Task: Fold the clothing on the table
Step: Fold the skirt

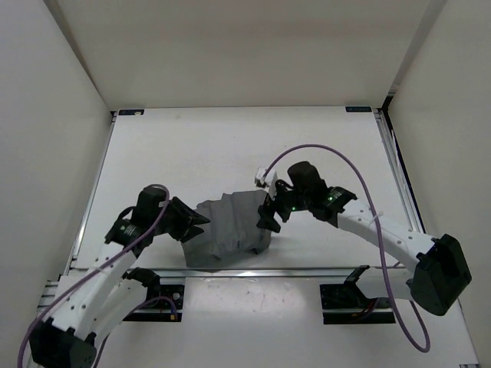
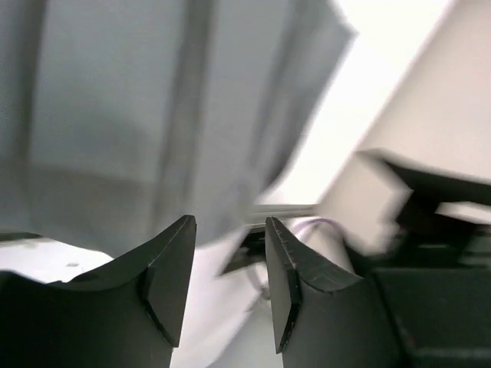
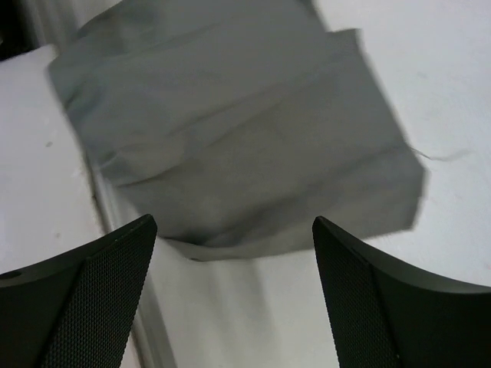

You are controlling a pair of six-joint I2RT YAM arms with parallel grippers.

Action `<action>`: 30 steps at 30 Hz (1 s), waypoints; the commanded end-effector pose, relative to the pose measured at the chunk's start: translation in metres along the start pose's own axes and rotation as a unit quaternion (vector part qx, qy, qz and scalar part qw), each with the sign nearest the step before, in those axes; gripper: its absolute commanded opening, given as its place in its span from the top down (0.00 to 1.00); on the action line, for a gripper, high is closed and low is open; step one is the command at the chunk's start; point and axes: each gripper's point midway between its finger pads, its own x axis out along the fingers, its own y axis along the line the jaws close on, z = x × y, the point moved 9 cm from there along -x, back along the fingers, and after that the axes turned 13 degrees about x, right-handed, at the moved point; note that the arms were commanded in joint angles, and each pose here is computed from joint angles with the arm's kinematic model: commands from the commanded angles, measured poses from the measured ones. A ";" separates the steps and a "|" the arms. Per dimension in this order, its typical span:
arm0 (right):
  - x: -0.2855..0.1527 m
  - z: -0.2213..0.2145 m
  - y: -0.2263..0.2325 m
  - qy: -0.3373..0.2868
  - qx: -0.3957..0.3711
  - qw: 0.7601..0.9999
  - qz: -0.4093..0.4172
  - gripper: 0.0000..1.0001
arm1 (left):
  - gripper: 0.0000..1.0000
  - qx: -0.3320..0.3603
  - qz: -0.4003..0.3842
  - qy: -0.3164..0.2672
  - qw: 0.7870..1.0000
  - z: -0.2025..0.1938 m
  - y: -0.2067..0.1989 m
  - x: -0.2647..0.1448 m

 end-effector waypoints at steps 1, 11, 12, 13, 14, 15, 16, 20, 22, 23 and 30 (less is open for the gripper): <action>0.004 -0.005 0.009 0.002 -0.058 0.998 -0.006 0.12 | 0.47 -0.099 -0.015 -0.042 0.994 0.001 0.002 -0.020; 0.016 0.006 -0.009 0.008 -0.017 0.999 0.028 0.01 | 0.32 -0.146 0.026 -0.027 0.989 -0.033 0.048 -0.013; 0.017 0.007 -0.009 0.010 -0.012 0.999 0.041 0.01 | 0.31 -0.147 0.040 -0.023 0.988 -0.034 0.053 -0.009; 0.018 0.008 -0.007 0.012 -0.009 0.999 0.046 0.01 | 0.30 -0.138 0.046 -0.023 0.989 -0.033 0.055 -0.007; 0.018 0.010 -0.006 0.013 -0.008 0.998 0.053 0.01 | 0.29 -0.130 0.057 -0.023 0.990 -0.033 0.058 -0.004; 0.018 0.011 -0.004 0.013 -0.013 0.998 0.062 0.01 | 0.28 -0.125 0.065 -0.027 0.990 -0.031 0.057 -0.003; 0.020 0.009 -0.003 0.020 -0.011 0.998 0.066 0.01 | 0.27 -0.116 0.067 -0.030 0.990 -0.030 0.055 -0.003; 0.020 0.008 0.005 0.031 -0.022 0.994 0.102 0.01 | 0.20 -0.108 0.067 -0.018 0.992 -0.032 0.058 0.010; 0.024 0.003 0.006 0.044 -0.023 0.992 0.118 0.00 | 0.19 -0.105 0.059 -0.016 0.993 -0.035 0.058 0.018; 0.024 0.003 0.007 0.043 -0.032 0.991 0.126 0.01 | 0.19 -0.102 0.054 -0.016 0.993 -0.036 0.056 0.019; 0.024 0.002 0.013 0.040 -0.097 0.987 0.119 0.01 | 0.19 -0.078 0.060 -0.011 0.995 -0.036 0.037 0.034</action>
